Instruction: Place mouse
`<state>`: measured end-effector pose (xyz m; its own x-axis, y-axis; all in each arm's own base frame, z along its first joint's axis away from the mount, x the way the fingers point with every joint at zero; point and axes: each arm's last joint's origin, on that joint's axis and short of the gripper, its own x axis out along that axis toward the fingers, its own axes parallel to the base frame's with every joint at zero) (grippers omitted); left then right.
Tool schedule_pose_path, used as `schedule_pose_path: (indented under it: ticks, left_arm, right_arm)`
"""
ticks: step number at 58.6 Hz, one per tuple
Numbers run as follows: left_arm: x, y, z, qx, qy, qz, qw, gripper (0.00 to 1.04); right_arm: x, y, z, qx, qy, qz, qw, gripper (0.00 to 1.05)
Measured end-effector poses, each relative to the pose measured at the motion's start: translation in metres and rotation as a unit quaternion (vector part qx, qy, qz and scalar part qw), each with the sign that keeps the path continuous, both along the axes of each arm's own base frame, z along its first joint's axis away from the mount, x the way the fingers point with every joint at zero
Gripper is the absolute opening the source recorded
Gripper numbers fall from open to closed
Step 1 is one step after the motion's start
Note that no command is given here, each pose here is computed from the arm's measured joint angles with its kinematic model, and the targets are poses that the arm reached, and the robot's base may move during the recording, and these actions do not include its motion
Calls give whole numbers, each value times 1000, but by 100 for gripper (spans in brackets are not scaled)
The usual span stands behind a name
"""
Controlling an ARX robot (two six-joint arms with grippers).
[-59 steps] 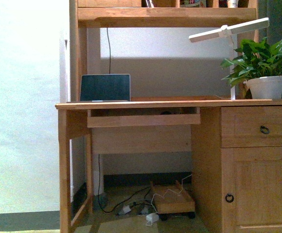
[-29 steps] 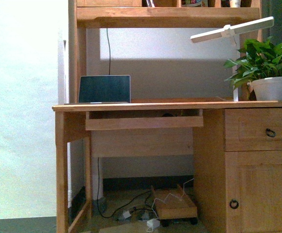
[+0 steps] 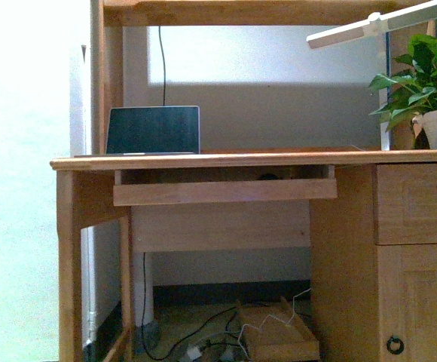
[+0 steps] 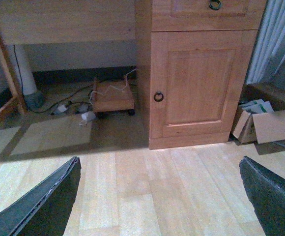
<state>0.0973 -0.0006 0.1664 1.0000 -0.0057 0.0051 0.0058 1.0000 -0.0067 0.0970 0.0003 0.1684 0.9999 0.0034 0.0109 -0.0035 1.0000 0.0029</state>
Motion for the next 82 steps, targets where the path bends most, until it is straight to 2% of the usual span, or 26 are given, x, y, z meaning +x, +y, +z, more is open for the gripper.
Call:
schedule_pose_path:
  ticks: [82]
  left_arm:
    - [0,0,0,0,0,0,1000,97]
  right_arm:
    - [0,0,0,0,0,0,1000,97]
